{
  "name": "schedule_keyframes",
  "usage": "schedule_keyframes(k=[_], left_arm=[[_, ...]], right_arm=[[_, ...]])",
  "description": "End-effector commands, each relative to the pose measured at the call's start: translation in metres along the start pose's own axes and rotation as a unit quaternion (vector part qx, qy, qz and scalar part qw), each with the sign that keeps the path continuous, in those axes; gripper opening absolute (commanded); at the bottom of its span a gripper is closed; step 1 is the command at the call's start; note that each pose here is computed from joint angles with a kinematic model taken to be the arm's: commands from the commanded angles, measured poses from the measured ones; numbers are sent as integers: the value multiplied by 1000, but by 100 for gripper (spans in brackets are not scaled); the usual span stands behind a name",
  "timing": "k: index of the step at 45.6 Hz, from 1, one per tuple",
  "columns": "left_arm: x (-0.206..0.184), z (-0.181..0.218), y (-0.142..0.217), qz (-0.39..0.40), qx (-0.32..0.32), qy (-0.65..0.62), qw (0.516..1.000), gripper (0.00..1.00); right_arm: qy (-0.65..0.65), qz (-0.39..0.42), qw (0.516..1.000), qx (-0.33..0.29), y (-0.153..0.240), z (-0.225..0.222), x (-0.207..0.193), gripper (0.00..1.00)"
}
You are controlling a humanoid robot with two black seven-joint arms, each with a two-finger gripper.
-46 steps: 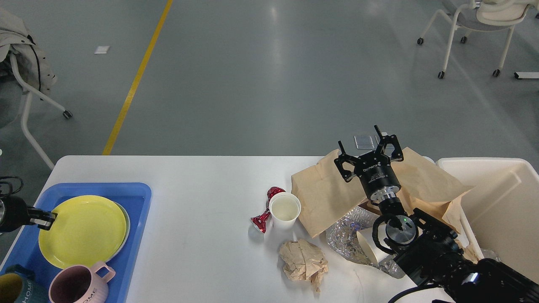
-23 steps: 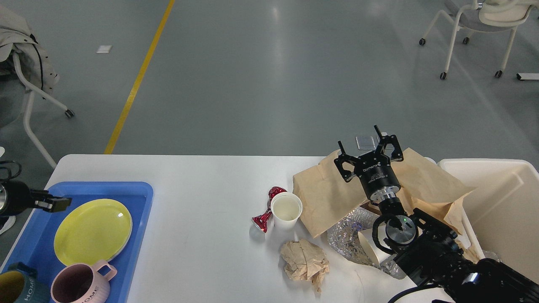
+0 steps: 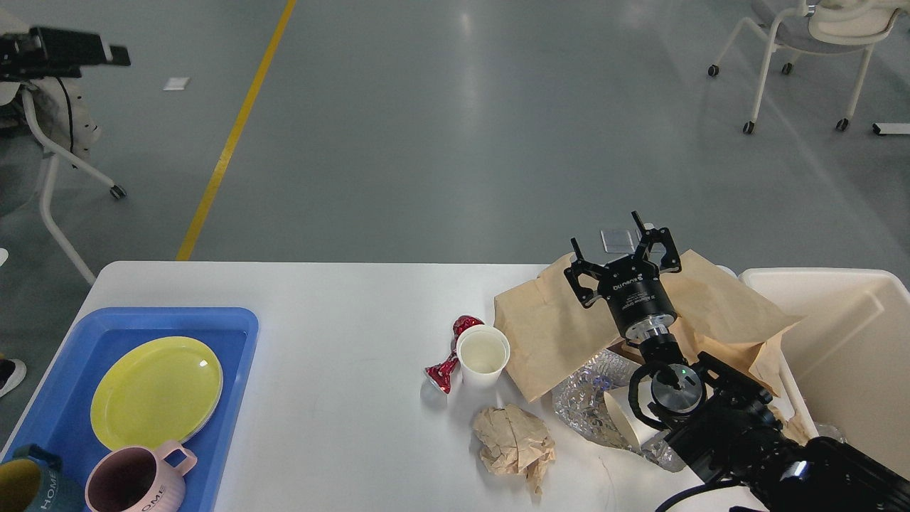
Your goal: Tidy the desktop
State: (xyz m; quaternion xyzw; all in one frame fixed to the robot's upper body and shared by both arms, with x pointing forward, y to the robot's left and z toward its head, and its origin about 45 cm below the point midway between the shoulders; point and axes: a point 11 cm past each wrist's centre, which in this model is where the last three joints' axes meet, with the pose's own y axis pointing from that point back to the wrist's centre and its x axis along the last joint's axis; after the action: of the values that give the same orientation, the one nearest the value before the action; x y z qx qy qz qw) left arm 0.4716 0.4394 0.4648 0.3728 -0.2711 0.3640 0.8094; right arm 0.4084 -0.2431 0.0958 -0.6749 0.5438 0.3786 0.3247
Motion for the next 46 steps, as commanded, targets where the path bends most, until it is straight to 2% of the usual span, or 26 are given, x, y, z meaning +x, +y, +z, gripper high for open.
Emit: schedule_keyframes(k=[1, 6, 9, 14, 16, 21, 30, 46], left_arm=[[14, 38, -2, 58, -190, 168, 966, 87], [6, 13, 4, 133, -310, 297, 893, 87], [-2, -1, 4, 160, -348, 345, 857, 87], [-22, -25, -1, 167, -343, 377, 844, 88], [-31, -32, -5, 164, -336, 387, 843, 93], [-52, -29, -31, 142, -343, 410, 833, 95], [-82, -41, -49, 136, -344, 446, 815, 96], [-75, -37, -48, 168, -394, 473, 770, 96]], right_arm=[[0, 0, 1000, 0, 0, 0, 0, 100], [0, 0, 1000, 0, 0, 0, 0, 100], [0, 0, 1000, 0, 0, 0, 0, 100], [1, 0, 1000, 0, 0, 0, 1, 100], [1, 0, 1000, 0, 0, 0, 1, 100], [0, 1, 1000, 0, 0, 0, 1, 100], [0, 1, 1000, 0, 0, 0, 1, 100], [0, -1, 1000, 0, 0, 0, 0, 100]])
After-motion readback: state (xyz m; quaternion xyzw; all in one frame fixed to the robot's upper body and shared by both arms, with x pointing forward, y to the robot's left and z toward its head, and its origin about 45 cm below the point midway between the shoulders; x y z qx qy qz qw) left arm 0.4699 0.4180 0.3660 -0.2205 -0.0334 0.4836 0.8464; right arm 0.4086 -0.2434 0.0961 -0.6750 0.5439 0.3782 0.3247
